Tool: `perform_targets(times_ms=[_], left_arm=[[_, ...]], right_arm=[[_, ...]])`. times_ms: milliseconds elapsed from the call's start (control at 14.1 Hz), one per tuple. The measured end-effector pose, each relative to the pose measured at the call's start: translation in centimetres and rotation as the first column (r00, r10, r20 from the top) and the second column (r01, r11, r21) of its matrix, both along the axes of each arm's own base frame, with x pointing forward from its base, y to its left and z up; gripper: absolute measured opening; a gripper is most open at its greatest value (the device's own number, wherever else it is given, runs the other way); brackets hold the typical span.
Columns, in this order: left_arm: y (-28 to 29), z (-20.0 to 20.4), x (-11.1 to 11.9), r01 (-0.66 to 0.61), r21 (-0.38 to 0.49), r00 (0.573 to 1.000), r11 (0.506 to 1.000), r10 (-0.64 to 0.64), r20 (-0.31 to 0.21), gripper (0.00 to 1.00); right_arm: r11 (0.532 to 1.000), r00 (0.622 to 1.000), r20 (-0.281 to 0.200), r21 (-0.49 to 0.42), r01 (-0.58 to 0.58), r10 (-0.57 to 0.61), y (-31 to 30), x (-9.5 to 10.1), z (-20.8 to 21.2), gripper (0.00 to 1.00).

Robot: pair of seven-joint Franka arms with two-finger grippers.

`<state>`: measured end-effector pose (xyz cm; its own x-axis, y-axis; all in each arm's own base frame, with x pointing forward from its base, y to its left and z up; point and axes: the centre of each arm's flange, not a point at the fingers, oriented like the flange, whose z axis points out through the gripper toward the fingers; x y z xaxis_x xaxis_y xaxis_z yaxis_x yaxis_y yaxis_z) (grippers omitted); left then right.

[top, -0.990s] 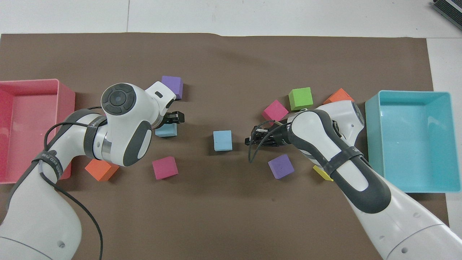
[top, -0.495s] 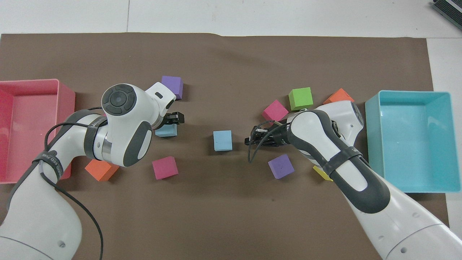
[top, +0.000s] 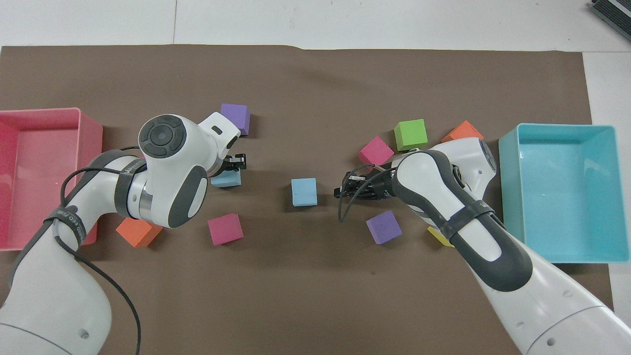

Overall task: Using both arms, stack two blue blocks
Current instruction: 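Grasp the other light blue cube with the left gripper, then carry the held cube with the left gripper over the placed cube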

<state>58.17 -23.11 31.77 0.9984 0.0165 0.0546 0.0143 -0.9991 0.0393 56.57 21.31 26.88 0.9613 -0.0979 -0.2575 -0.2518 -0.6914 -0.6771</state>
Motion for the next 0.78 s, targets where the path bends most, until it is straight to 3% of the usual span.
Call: perform_targets(times_ms=[354, 778], left_arm=[[-0.1, 1.1, 0.1, 0.001, -0.002, 1.000, 1.000, -0.001, 0.004, 0.56], [-2.7, 7.0, -0.9, 0.041, 0.006, 0.999, 0.999, -0.041, -0.019, 0.56]], right_arm=[[1.000, 1.000, 0.000, 0.000, 0.000, 0.000, 0.0, 0.0, 0.0, 0.01], [1.000, 1.000, 0.000, 0.000, 0.000, 0.000, 0.0, 0.0, 0.0, 0.01]])
